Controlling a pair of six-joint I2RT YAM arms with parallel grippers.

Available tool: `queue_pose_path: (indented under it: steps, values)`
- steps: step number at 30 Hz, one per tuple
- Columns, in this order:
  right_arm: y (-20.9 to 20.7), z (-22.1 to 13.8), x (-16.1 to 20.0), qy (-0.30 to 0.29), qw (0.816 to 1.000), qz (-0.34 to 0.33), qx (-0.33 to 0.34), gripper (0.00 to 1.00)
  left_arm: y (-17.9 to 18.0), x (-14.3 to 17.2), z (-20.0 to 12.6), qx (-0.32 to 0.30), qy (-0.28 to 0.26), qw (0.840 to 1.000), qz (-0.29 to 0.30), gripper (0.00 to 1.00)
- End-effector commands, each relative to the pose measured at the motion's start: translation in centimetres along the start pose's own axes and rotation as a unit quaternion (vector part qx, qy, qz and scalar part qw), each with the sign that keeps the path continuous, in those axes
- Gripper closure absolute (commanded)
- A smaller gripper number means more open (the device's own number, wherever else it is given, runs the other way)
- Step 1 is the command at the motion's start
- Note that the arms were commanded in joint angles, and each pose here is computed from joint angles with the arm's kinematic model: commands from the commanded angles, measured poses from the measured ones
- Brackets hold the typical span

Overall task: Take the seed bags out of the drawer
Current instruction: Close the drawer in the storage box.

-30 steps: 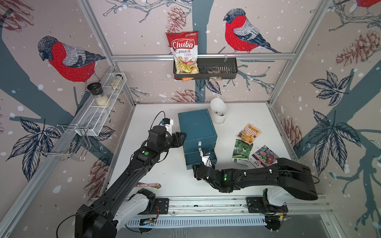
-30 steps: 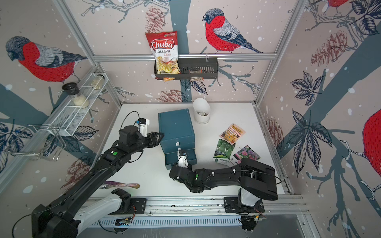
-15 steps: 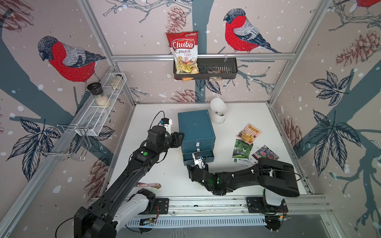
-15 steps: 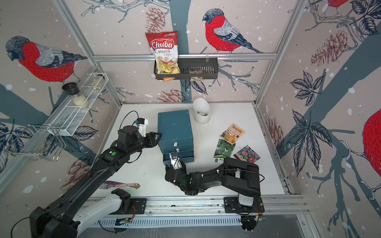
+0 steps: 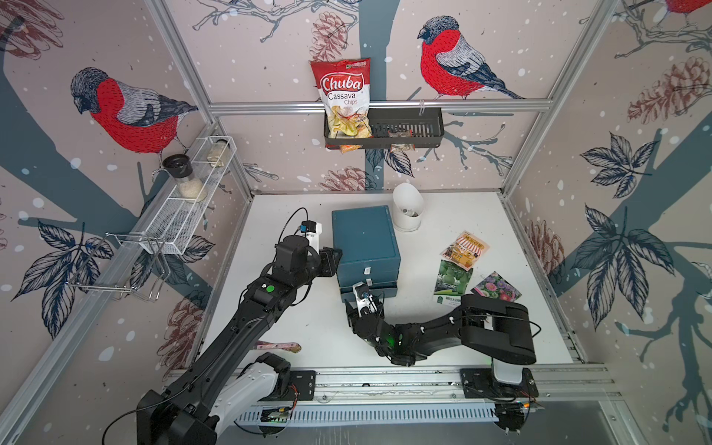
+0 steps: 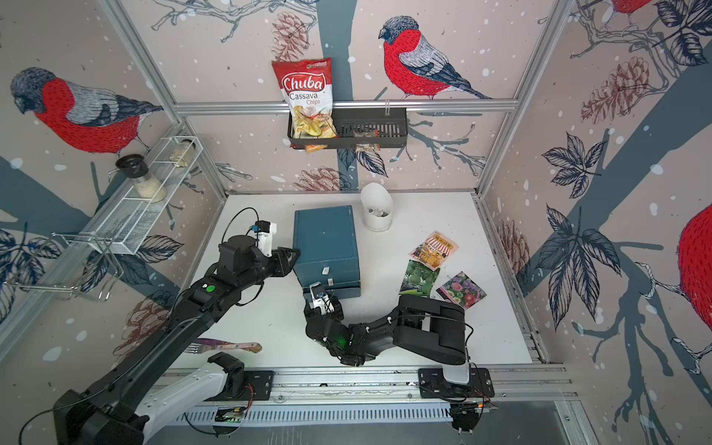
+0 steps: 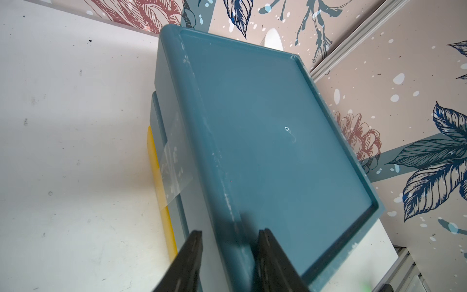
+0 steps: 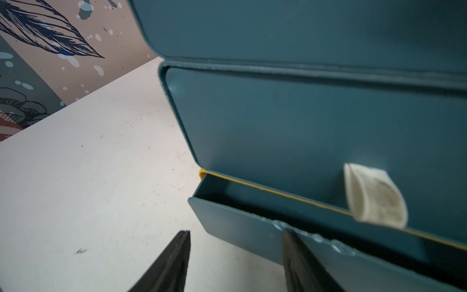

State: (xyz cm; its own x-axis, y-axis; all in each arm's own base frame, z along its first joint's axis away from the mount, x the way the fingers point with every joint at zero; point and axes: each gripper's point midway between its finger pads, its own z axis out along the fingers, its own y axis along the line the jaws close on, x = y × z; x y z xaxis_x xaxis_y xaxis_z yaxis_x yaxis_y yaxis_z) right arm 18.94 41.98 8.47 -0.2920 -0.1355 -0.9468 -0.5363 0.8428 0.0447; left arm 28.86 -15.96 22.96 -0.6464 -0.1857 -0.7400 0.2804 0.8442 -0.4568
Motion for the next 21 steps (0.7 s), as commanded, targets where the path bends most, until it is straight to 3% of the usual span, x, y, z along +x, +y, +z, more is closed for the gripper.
queue_pose_path:
  steps: [1, 21]
  values:
    - [-0.1, 0.4, -1.3, -0.029, 0.999, -0.010, 0.016, 0.38, 1.8, 2.1, -0.2, -0.040, 0.038, 0.998, 0.008, 0.61]
    - [0.5, 1.6, -2.1, -0.064, 0.995, -0.066, 0.046, 0.37, 2.1, 2.7, -0.5, -0.045, 0.047, 0.997, 0.034, 0.68]
